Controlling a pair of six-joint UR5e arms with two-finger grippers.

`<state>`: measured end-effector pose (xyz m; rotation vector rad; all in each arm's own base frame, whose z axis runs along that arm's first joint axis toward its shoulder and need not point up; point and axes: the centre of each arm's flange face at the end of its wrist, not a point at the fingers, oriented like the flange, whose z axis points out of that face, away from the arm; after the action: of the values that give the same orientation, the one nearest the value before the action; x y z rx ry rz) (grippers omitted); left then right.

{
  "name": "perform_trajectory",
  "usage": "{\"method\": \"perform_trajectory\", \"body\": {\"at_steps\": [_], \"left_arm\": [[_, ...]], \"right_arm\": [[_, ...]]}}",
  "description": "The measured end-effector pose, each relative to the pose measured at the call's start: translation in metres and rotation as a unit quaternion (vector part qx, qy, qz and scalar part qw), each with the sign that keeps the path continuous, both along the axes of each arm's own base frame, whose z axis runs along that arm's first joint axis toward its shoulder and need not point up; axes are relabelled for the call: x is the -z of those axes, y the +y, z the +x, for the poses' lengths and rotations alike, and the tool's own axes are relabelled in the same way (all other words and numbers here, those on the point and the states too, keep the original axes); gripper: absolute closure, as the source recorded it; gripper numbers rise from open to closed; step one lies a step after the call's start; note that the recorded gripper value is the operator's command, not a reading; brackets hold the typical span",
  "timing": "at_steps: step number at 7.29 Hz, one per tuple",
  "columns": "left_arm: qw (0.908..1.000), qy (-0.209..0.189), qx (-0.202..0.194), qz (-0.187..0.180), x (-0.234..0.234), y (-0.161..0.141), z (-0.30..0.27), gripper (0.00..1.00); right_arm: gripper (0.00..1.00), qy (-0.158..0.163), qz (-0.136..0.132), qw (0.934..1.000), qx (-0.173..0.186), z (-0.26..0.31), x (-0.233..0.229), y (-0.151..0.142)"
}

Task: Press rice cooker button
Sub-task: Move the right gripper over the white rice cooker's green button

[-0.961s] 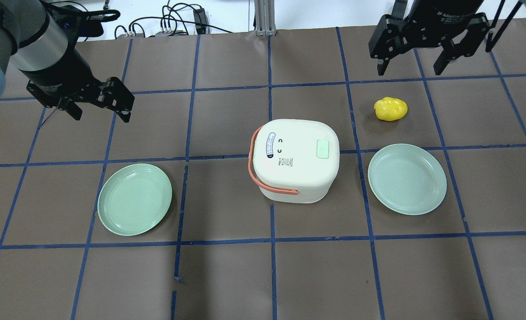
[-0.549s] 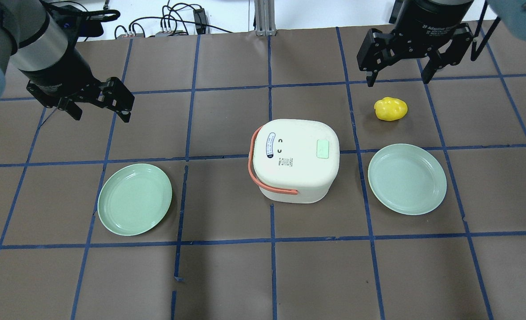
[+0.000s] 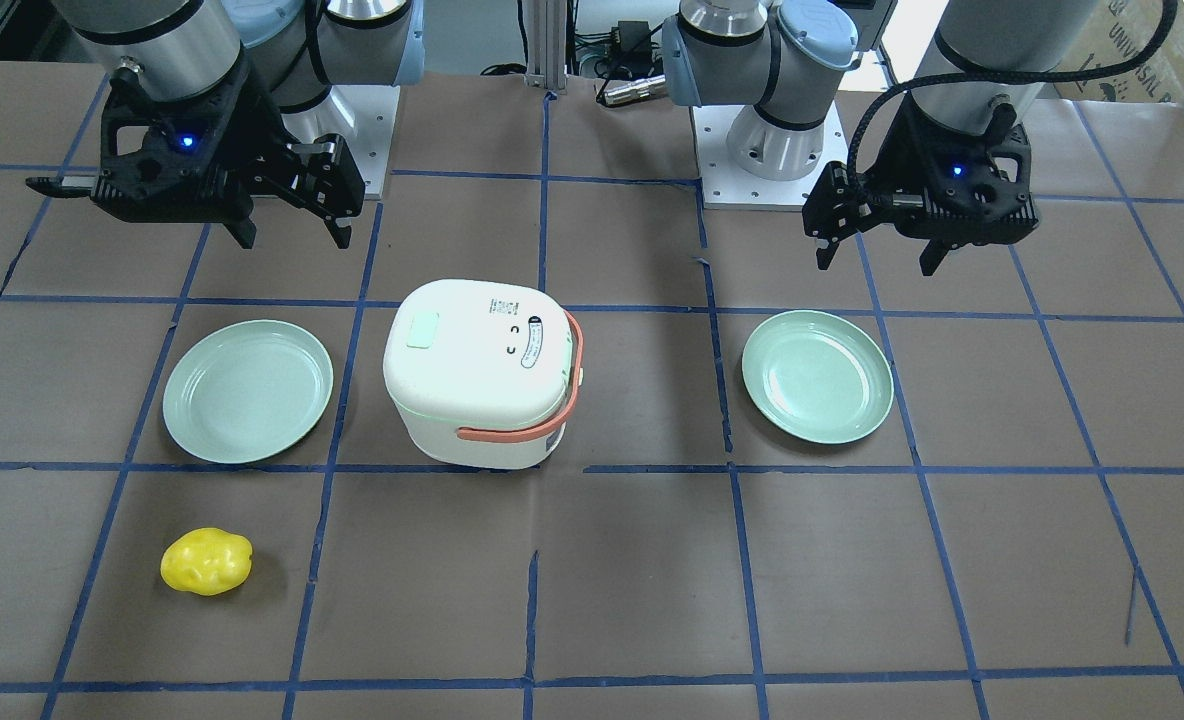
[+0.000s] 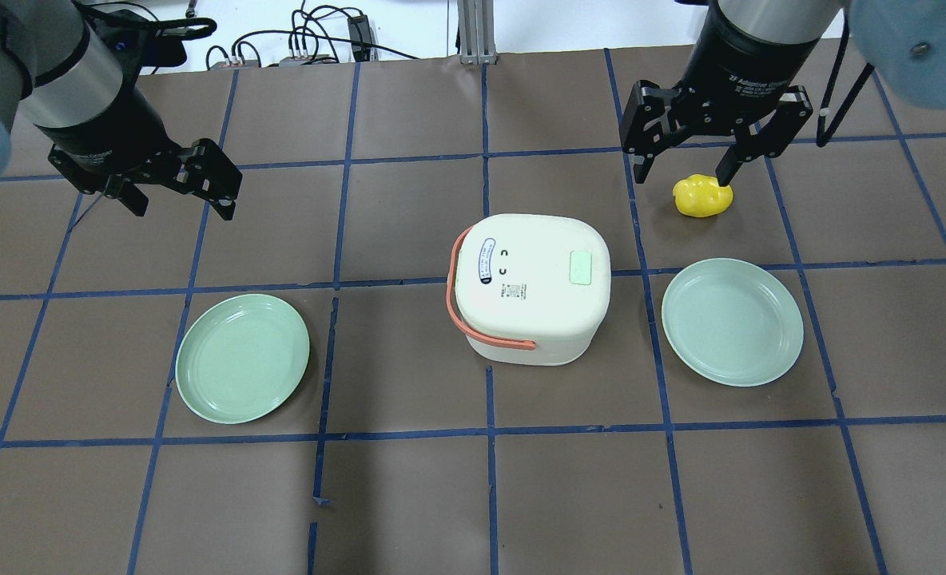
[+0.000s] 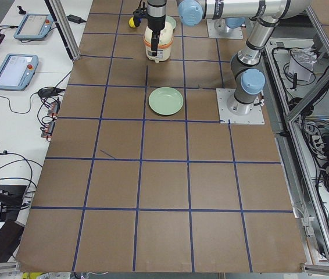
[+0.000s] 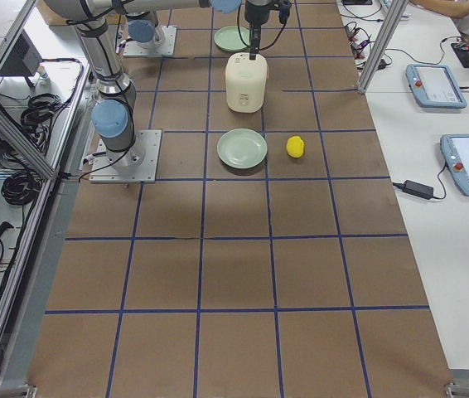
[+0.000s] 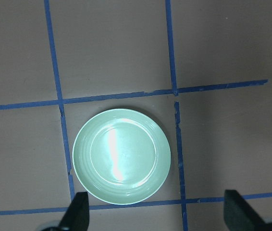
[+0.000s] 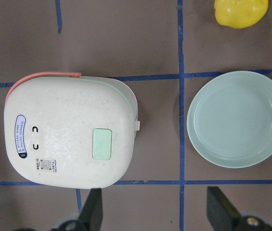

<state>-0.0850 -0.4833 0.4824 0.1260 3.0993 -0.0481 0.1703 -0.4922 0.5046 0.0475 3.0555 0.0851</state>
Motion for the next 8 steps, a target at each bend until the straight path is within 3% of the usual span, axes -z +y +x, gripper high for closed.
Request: {"method": "perform_trajectory", "body": {"at_steps": [4,8], "left_arm": [[1.0,0.0,0.0,-0.001,-0.001,0.0,0.0,0.0],[1.0,0.0,0.0,-0.001,-0.001,0.0,0.0,0.0]], "right_arm": [[0.92,0.005,0.031,0.9993,-0.019,0.036,0.035,0.018],[0.93,0.004,0.01,0.9994,-0.034,0.058,0.068,0.018]]}}
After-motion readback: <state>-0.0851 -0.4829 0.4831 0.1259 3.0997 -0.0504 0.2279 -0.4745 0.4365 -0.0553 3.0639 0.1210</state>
